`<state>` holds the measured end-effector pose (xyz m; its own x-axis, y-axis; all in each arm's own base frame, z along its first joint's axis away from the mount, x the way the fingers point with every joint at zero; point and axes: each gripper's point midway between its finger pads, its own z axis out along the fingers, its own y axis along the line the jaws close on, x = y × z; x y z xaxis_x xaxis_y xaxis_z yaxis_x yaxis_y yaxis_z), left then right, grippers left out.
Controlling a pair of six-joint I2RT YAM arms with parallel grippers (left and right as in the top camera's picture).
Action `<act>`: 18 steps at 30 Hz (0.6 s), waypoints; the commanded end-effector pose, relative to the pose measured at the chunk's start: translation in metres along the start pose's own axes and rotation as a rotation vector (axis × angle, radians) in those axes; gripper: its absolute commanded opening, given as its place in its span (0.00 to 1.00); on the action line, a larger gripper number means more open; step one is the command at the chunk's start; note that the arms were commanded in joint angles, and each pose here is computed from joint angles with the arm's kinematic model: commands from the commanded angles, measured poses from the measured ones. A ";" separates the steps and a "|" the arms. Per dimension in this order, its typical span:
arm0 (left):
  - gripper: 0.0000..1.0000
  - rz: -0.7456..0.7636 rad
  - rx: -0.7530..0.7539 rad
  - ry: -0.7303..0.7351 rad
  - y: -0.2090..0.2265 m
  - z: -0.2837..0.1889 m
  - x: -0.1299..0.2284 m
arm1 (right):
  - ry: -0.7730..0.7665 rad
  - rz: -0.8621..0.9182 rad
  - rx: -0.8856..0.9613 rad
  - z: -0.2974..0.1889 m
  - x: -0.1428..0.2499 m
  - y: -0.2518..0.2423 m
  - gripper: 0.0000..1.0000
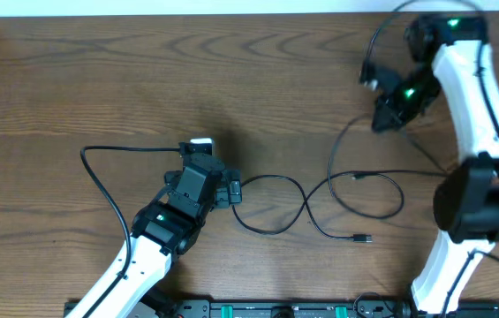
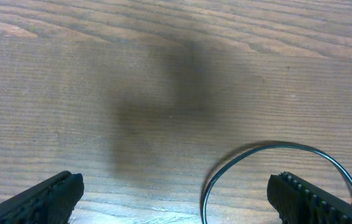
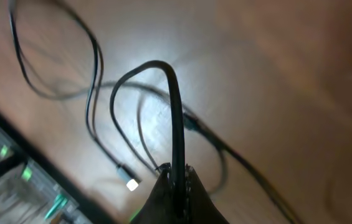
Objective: Untangle cables
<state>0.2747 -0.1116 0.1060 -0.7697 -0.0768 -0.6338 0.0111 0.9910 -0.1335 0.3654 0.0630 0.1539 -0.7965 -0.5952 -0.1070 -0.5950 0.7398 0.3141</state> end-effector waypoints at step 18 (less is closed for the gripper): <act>1.00 0.006 -0.010 -0.015 0.002 -0.002 -0.006 | -0.728 0.477 0.601 -0.244 0.030 -0.036 0.01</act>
<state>0.2746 -0.1116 0.1060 -0.7698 -0.0744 -0.6339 0.0128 0.9912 -0.1319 0.3979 -0.0334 0.3454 -0.7467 -0.1749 -0.6418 -0.1719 0.9828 -0.0678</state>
